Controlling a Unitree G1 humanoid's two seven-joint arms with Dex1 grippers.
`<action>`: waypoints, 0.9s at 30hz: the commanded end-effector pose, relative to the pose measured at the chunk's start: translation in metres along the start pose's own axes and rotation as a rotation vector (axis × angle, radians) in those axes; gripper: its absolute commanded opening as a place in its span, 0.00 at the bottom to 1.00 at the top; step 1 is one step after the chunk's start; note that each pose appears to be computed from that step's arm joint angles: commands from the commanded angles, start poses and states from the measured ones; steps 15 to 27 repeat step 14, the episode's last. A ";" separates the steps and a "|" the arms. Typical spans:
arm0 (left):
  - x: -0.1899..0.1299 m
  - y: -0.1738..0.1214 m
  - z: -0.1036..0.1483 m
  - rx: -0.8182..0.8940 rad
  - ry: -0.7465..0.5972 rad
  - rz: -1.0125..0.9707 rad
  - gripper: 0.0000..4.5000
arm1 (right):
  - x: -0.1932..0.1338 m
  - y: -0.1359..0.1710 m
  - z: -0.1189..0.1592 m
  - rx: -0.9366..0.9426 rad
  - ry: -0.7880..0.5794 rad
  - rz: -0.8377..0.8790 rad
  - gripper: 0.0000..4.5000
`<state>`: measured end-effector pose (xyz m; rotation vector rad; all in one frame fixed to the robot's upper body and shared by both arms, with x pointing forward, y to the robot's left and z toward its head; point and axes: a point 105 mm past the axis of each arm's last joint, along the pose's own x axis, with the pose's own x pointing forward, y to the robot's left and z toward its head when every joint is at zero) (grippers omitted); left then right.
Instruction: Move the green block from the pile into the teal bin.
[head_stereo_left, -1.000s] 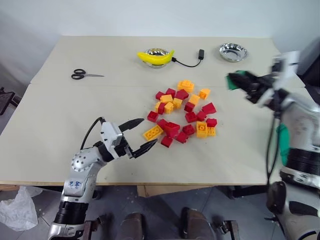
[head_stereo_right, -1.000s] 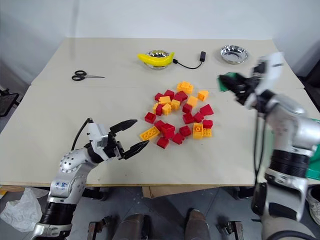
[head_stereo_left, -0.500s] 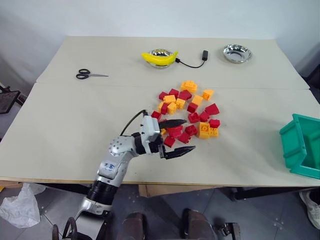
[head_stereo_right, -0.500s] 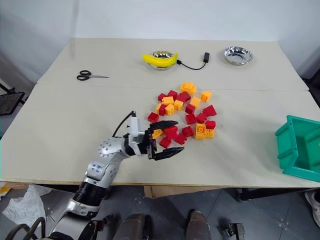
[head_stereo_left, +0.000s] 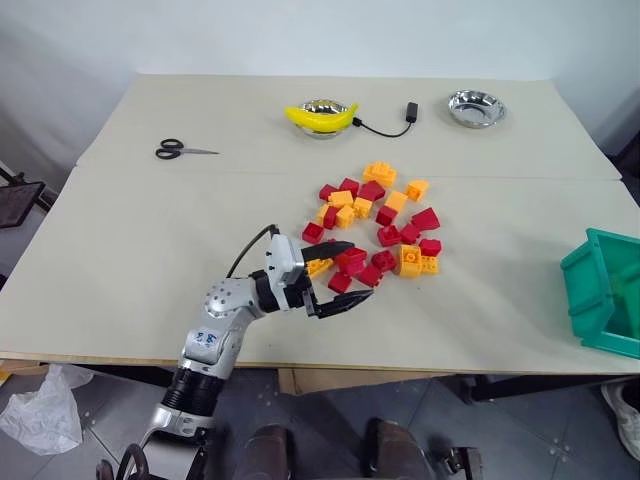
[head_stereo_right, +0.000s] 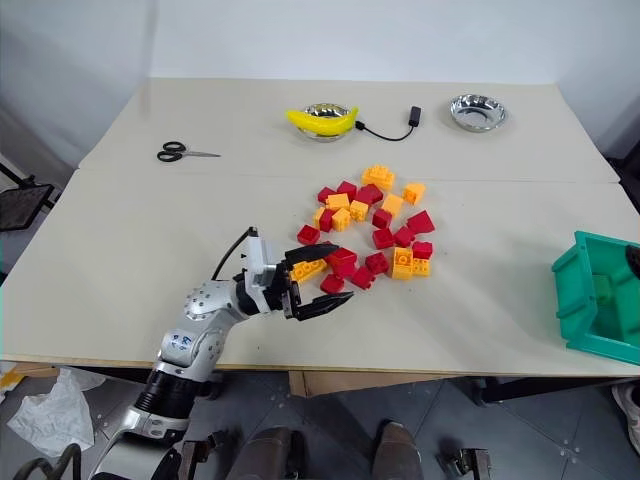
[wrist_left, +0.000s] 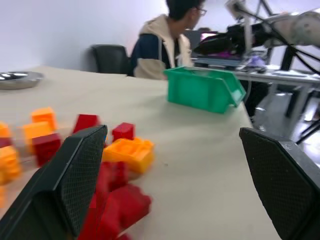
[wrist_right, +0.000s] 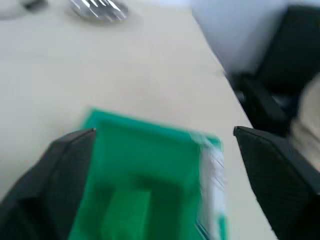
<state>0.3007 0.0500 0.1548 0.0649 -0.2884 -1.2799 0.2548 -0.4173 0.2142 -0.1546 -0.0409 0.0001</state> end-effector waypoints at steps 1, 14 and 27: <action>-0.031 0.016 0.001 0.100 0.060 0.110 1.00 | 0.011 0.064 0.034 -0.057 -0.181 0.297 0.99; -0.151 0.036 -0.003 0.213 0.294 0.515 1.00 | 0.018 0.186 -0.042 -0.077 -0.141 0.758 0.99; -0.151 0.036 -0.003 0.213 0.294 0.515 1.00 | 0.018 0.186 -0.042 -0.077 -0.141 0.758 0.99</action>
